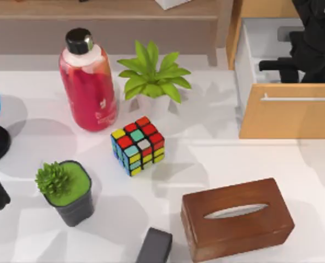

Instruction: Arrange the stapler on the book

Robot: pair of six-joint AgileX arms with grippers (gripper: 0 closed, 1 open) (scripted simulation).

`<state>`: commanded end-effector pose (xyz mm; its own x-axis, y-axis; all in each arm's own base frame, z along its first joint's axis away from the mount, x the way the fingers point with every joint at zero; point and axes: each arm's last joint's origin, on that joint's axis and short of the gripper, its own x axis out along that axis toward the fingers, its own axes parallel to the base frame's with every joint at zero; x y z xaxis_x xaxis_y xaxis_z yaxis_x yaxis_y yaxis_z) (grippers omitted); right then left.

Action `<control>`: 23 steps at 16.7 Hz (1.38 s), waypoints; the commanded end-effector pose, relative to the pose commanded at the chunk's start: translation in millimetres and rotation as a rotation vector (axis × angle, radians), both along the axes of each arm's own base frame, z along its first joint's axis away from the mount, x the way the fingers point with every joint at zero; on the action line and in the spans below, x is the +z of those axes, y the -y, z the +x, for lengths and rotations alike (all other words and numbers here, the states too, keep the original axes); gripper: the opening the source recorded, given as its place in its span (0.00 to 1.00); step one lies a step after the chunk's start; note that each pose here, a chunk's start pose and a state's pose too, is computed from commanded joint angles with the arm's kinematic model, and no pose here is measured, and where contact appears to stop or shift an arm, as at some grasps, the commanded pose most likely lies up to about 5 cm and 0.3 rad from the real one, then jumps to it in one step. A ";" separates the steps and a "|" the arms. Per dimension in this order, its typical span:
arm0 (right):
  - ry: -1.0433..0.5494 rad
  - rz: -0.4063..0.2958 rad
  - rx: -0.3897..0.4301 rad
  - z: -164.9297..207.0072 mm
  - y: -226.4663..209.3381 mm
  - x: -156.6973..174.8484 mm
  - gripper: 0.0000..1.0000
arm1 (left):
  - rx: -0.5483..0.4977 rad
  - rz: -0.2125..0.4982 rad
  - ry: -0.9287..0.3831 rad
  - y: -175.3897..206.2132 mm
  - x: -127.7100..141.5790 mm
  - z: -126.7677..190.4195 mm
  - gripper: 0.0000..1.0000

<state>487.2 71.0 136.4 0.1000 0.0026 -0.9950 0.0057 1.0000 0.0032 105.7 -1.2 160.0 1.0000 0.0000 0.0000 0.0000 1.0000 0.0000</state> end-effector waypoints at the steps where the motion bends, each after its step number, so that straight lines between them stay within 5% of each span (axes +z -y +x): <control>1: 0.000 0.000 -0.002 0.0 0.5 0.2 0.00 | 0.000 0.000 0.000 0.0 0.0 0.0 1.00; 7: 0.042 0.023 0.051 -11.9 1.5 34.1 0.00 | 0.000 0.000 0.000 0.0 0.0 0.0 1.00; 16: 0.334 0.118 0.117 -71.6 54.5 153.0 0.00 | 0.000 0.000 0.000 0.0 0.0 0.0 1.00; 23: 0.342 0.105 0.099 -138.6 120.3 154.4 0.00 | 0.000 0.000 0.000 0.0 0.0 0.0 1.00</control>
<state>348.7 -49.3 290.9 0.4206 0.1291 -0.8980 -0.1102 0.9898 0.0906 105.7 -1.2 160.0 1.0000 0.0000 0.0000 0.0000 1.0000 0.0000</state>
